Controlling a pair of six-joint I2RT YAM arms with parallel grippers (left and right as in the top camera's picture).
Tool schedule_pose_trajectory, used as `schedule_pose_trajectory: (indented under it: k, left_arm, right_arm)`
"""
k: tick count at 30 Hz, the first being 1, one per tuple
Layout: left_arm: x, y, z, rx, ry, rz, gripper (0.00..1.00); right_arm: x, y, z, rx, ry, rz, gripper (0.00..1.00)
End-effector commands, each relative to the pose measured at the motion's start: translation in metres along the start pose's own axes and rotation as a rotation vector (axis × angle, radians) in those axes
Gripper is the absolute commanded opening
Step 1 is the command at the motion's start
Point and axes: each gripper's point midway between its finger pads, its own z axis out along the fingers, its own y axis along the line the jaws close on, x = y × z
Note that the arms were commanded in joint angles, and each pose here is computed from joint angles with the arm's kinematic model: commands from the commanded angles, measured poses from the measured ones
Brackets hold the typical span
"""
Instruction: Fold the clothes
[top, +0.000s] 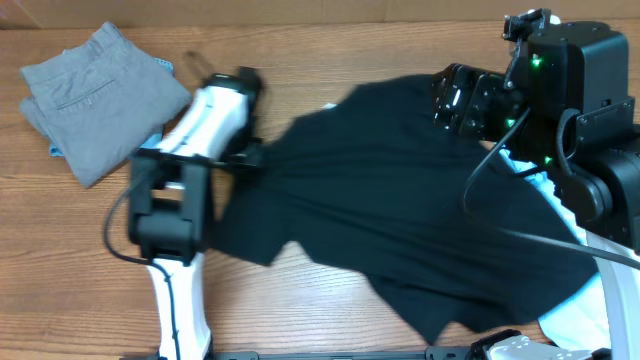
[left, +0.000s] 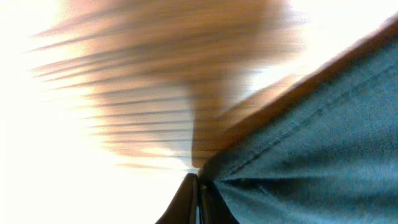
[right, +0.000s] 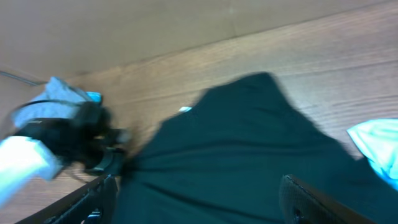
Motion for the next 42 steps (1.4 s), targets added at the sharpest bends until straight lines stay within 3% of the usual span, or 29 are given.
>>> schedule_pose_trajectory:
  k: [1,4,8,12,15,20,22,24,30,35,42]
  left_arm:
    - [0.001,0.061,-0.016,0.116,-0.014,-0.2,0.04]
    - [0.006,0.086,-0.04,0.154,-0.069,-0.251,0.07]
    - [0.007,0.097,-0.087,0.205,-0.207,-0.272,0.34]
    - [-0.004,0.057,-0.14,0.376,-0.395,-0.076,0.47]
    - [-0.015,0.027,-0.156,0.391,-0.481,0.075,0.55]
    - [-0.044,-0.036,-0.148,0.369,-0.556,0.343,0.46]
    - [-0.058,-0.062,-0.133,0.365,-0.572,0.425,0.38]
    - [-0.069,-0.084,-0.117,0.369,-0.572,0.484,0.3]
    - [-0.085,-0.125,-0.069,0.38,-0.538,0.546,0.26]
    - [-0.096,-0.107,-0.042,0.272,-0.496,0.455,0.25]
    - [-0.093,-0.03,0.004,0.051,-0.35,0.276,0.15]
  right_arm:
    - [-0.005,-0.006,-0.006,0.031,-0.029,0.008,0.87]
    - [-0.006,-0.008,-0.006,0.039,-0.031,0.009,0.87]
    - [-0.007,-0.012,-0.003,0.057,-0.027,0.039,0.87]
    - [-0.007,-0.021,0.004,0.087,-0.01,0.071,0.87]
    - [-0.006,-0.027,0.01,0.106,0.004,0.084,0.87]
    - [-0.005,-0.026,0.016,0.106,0.02,0.085,0.87]
    - [-0.005,-0.025,0.017,0.101,0.026,0.086,0.86]
    - [-0.004,-0.025,0.018,0.103,0.027,0.104,0.86]
    - [-0.004,-0.026,0.021,0.106,0.033,0.117,0.86]
    - [-0.001,-0.027,0.023,0.113,0.045,0.118,0.86]
    - [0.001,-0.028,0.023,0.117,0.051,0.118,0.85]
